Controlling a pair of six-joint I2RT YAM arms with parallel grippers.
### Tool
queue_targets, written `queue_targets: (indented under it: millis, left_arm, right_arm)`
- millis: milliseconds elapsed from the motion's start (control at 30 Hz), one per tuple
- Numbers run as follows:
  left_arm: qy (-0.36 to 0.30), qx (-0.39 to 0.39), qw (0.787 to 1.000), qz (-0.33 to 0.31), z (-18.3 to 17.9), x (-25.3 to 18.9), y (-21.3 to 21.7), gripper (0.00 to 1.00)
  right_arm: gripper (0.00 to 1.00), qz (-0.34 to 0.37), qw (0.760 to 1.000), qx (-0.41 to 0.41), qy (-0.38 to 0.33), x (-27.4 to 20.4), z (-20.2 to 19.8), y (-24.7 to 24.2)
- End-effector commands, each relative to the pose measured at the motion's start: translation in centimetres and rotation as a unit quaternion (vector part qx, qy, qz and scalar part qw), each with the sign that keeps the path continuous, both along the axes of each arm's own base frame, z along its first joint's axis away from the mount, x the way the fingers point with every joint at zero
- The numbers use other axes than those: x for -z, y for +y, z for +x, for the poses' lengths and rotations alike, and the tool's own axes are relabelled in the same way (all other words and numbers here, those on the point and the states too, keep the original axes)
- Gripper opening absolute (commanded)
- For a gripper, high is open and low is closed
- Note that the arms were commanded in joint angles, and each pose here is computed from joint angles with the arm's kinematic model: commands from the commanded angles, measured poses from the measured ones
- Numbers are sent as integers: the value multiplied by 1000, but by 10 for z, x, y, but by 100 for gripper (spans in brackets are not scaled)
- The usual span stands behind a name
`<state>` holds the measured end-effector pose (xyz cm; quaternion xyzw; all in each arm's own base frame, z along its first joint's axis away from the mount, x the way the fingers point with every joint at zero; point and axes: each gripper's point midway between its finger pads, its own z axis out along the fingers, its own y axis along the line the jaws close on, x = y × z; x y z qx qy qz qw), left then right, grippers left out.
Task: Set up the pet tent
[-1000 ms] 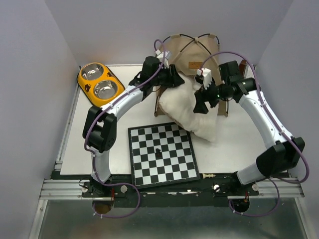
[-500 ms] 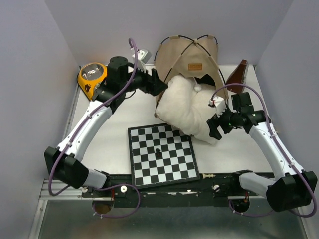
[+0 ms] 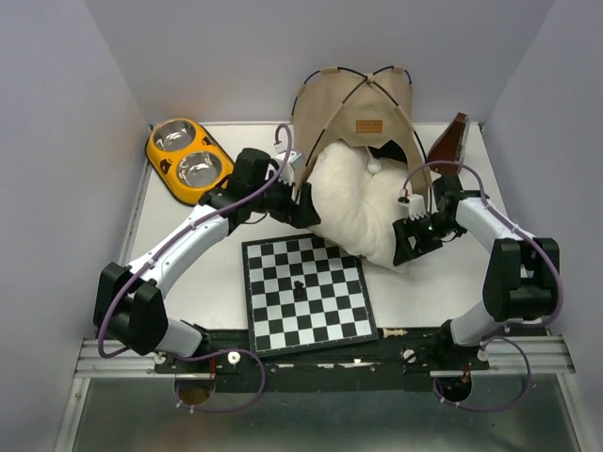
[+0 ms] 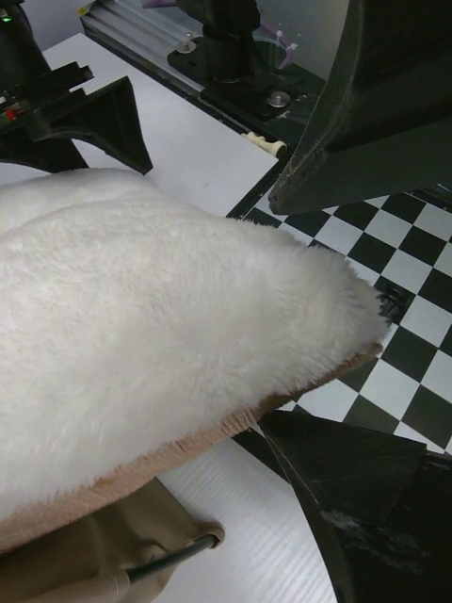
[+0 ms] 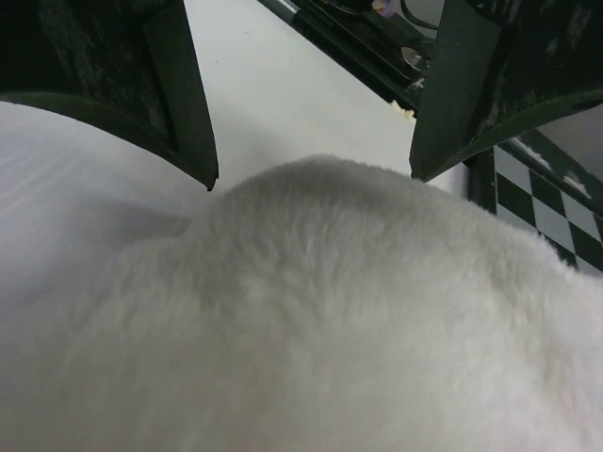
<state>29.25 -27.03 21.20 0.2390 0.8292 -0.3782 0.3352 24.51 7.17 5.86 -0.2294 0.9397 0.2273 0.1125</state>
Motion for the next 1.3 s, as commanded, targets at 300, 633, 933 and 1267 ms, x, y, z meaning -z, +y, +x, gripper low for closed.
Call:
queue_targets:
  millis: [300,633,933,1267]
  left_arm:
    - [-59,29,995,69,4,22,-23,5]
    - [-151,20,986,72,62,-2,-83,0]
    - [-230,-28,963,135,147,36,-117,0]
    - [-260,-81,939,212,190,79,-85,27]
  right_arm:
    - [1,114,989,7,-98,-79,38,35]
    - [1,44,959,37,-277,-148,140,37]
    - [1,-46,915,51,-398,-126,215,45]
    - [3,-135,863,58,-483,-111,265,31]
